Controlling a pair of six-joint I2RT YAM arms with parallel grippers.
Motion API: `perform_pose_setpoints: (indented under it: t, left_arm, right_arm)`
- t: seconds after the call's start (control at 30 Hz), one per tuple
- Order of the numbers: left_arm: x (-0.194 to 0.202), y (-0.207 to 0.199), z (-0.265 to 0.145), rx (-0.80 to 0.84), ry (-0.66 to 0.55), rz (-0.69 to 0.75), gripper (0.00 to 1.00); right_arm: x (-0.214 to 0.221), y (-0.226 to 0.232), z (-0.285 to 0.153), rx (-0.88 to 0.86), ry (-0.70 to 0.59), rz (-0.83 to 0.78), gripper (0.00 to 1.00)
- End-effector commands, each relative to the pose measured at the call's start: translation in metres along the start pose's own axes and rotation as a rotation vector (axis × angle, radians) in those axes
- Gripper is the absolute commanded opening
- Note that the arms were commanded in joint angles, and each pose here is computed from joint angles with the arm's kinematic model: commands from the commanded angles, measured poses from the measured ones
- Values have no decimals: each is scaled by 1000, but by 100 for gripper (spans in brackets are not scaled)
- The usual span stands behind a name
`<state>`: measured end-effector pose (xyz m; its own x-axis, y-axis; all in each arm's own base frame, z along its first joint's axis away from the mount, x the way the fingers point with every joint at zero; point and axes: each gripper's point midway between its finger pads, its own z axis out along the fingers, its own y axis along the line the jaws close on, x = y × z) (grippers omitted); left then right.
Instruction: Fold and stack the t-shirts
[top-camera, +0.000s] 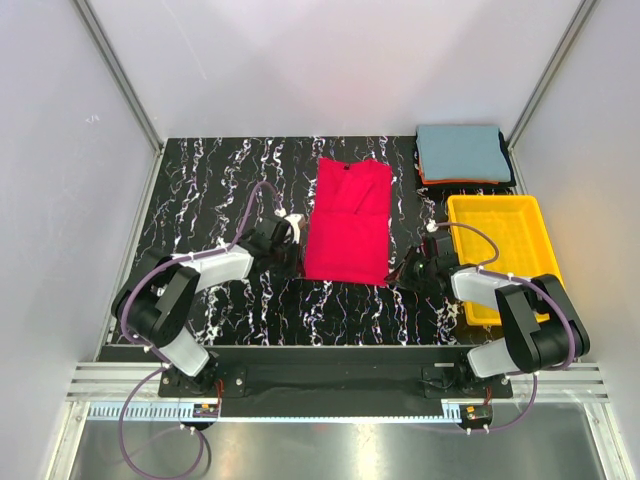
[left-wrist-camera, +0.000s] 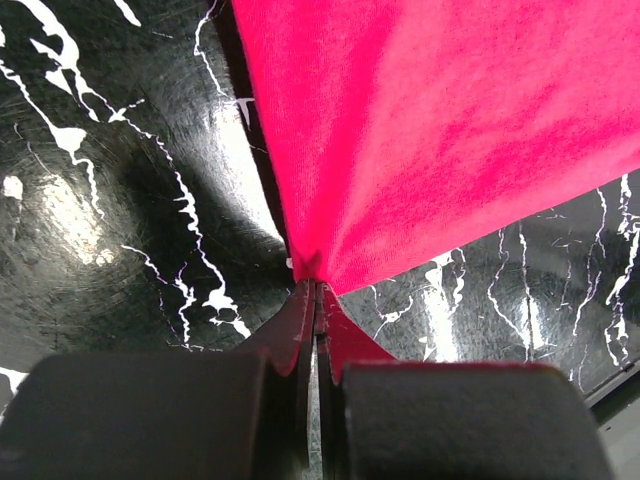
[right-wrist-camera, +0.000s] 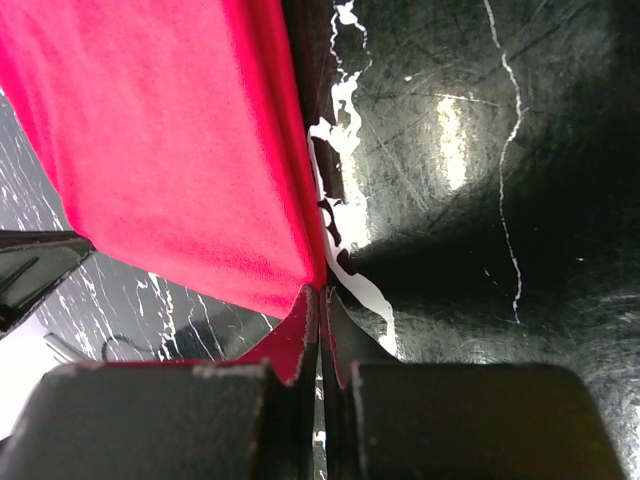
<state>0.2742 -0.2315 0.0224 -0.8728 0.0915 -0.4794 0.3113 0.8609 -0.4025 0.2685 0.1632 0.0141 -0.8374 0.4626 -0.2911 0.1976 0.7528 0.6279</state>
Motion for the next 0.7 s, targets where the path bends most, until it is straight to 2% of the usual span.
perform_pose_setpoints:
  t: [0.0, 0.07, 0.1, 0.17, 0.2, 0.27, 0.37, 0.47, 0.5, 0.67]
  left_arm:
    - [-9, -14, -4, 64, -40, -3, 0]
    - [-7, -18, -7, 70, -40, 4, 4]
    - [-5, -15, -8, 45, -48, 5, 12]
    - [-8, -19, -16, 41, -78, 18, 35]
    - [-7, -22, -20, 47, -86, 28, 37]
    - [-8, -24, -23, 52, -85, 32, 38]
    - [-25, -21, -28, 11, -111, 54, 38]
    - [-74, -31, -37, 45, -186, 73, 38]
    - [-103, -46, -46, 93, -234, 95, 37]
    - [-172, -45, -26, 135, -268, 164, 37]
  right_arm:
    - [-4, -16, 2, 94, -25, 8, 0]
    - [3, -21, -3, 124, 10, 18, 0]
    - [7, -19, -4, 113, 25, 29, 0]
    - [9, -25, -9, 161, 32, 57, 0]
    - [14, -30, -14, 197, 57, 68, 9]
    - [20, -31, -20, 210, 81, 83, 21]
    - [18, -20, -32, 186, 76, 75, 25]
    - [-2, 4, -43, 127, 18, 28, 30]
    - [-6, 7, -43, 117, 14, -2, 34]
    - [-7, 20, -31, 88, 114, -59, 38]
